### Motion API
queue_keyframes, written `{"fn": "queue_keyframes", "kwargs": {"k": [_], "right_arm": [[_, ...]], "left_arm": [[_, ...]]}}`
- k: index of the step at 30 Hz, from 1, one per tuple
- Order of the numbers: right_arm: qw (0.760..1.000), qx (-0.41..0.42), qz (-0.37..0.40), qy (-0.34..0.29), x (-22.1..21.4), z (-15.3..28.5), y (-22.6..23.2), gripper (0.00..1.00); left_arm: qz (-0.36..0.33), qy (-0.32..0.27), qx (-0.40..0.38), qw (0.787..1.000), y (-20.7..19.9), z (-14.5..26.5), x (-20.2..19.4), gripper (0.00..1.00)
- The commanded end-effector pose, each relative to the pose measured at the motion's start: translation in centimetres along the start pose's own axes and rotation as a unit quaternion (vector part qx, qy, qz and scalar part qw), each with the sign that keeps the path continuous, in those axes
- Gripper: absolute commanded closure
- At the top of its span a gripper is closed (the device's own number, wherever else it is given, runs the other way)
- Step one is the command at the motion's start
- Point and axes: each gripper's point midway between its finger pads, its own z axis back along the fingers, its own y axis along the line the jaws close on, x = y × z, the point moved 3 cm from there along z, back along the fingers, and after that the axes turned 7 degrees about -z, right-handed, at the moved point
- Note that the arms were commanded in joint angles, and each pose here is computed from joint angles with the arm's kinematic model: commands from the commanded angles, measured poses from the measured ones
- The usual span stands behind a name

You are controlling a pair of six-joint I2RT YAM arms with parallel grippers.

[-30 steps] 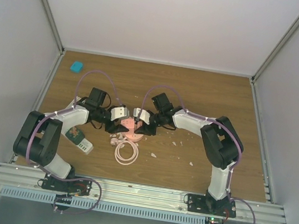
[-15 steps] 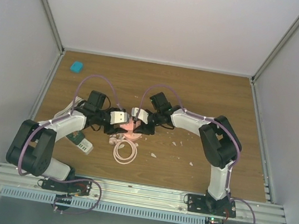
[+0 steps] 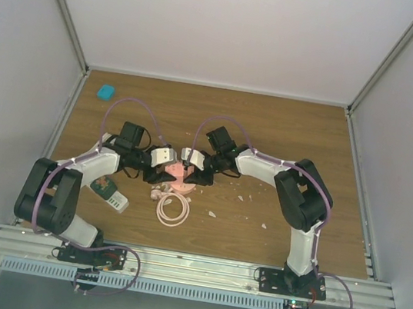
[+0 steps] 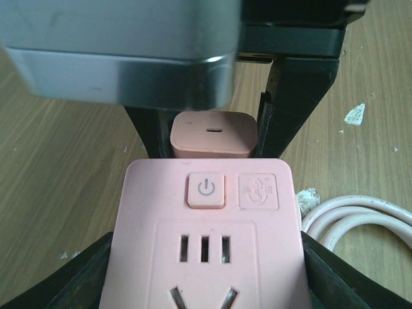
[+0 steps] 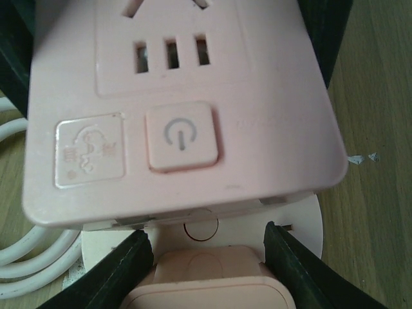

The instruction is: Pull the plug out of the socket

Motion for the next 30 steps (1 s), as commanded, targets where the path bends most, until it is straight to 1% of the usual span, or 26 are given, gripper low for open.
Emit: {"fn": "queue_keyframes", "kwargs": {"k": [1, 4, 7, 11, 13, 16, 18, 23, 27, 30], "right_arm": [[0.987, -0.060, -0.070, 0.133, -7.5, -3.0, -1.5, 0.75], [0.987, -0.059, -0.069, 0.135, -7.5, -3.1, -1.4, 0.75], [0.986, -0.060, -0.070, 0.137, -7.6, -3.1, -1.5, 0.75], [0.985, -0.061, -0.073, 0.141, -7.7, -3.3, -1.6, 0.75], [0.985, -0.060, -0.076, 0.144, -7.9, -3.4, -1.7, 0.75], [0.984, -0.062, -0.079, 0.146, -7.9, -3.5, -1.8, 0.75], [0.984, -0.063, -0.081, 0.148, -8.0, -3.6, -1.8, 0.75], [0.983, -0.063, -0.082, 0.149, -8.0, -3.6, -1.9, 0.75], [0.983, -0.064, -0.082, 0.149, -8.0, -3.5, -1.9, 0.75], [0.984, -0.064, -0.081, 0.148, -7.9, -3.4, -1.8, 0.74]], "left_arm": [[0.019, -0.133, -0.061, 0.989, 0.1, 1.1, 5.9, 0.88], [0.005, -0.135, -0.058, 0.989, 0.1, 1.3, 6.1, 0.88], [-0.048, -0.133, -0.050, 0.989, -0.6, 1.6, 6.2, 0.88], [-0.118, -0.104, -0.018, 0.987, -1.3, 1.0, 5.5, 0.88], [-0.131, -0.091, -0.011, 0.987, -1.3, 0.6, 5.1, 0.88], [-0.146, -0.092, -0.006, 0.985, -1.4, 0.5, 5.1, 0.88], [-0.147, -0.092, -0.009, 0.985, -1.7, 0.4, 5.1, 0.88], [-0.121, -0.094, -0.027, 0.988, -2.0, 0.6, 4.8, 0.89], [-0.090, -0.098, -0.041, 0.990, -1.9, 1.4, 4.1, 0.90], [-0.084, -0.106, -0.042, 0.990, -1.9, 2.2, 3.9, 0.90]]}}
